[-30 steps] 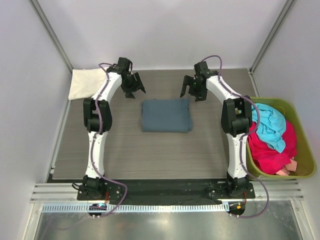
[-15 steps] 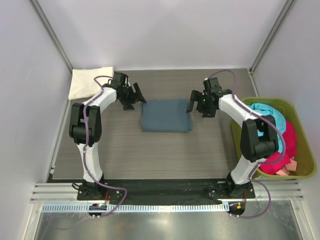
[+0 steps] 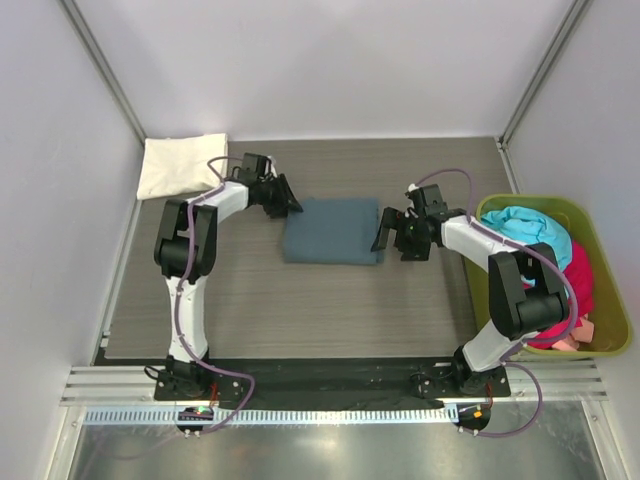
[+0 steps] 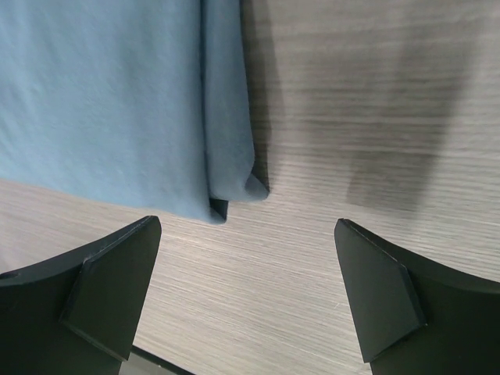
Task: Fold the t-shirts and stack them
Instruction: Neatly place the folded tshirt to the corner
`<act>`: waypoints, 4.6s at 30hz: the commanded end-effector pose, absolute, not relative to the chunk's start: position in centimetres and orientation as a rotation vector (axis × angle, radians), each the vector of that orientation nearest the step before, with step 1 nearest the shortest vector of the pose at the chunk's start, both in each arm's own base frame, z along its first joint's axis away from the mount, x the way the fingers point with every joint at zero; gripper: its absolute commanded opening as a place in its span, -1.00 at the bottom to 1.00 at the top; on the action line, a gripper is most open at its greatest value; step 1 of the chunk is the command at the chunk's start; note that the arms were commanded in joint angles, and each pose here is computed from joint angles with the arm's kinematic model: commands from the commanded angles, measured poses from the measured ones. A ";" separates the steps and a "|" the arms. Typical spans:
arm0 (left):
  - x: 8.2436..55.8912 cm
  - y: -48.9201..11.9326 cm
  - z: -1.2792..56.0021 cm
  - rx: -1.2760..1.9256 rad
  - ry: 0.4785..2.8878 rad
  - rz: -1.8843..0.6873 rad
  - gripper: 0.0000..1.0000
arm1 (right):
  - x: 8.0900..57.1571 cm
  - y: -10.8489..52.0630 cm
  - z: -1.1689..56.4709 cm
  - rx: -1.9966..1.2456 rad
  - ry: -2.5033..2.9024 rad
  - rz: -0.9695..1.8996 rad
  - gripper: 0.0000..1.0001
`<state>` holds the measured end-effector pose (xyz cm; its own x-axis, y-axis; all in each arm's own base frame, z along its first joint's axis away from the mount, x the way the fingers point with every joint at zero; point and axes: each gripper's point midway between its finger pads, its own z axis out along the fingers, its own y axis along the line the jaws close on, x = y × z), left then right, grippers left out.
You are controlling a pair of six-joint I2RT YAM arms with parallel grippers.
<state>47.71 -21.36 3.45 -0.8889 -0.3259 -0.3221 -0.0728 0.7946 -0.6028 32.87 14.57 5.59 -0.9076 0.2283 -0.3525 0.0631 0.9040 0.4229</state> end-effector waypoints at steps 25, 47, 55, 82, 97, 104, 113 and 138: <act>54.5 -8.8 20.9 -0.154 2.368 -0.516 -0.99 | 32.3 16.8 8.0 0.124 2.511 0.784 0.99; 62.5 5.0 30.9 -0.263 1.935 -0.172 -1.00 | 32.3 17.0 8.9 0.118 2.465 0.809 0.99; 63.5 9.0 31.0 -0.286 1.884 -0.131 -0.99 | 32.2 17.1 8.6 0.118 2.472 0.817 0.99; 67.4 26.1 23.7 -0.622 1.654 0.226 0.70 | 32.2 17.9 5.8 0.130 2.560 0.826 0.99; 62.9 18.3 25.1 -0.732 1.782 0.107 1.00 | 32.5 18.1 6.5 0.108 2.547 0.826 0.99; 58.0 17.7 19.4 -0.915 1.889 -0.028 0.65 | 32.3 18.2 7.9 0.091 2.506 0.843 0.99; 56.4 19.0 12.9 -0.908 1.961 -0.230 0.47 | 32.2 18.2 9.5 0.076 2.461 0.851 0.99; 56.4 22.4 9.8 -0.910 1.853 -0.109 0.42 | 32.4 18.2 9.2 0.071 2.461 0.843 0.99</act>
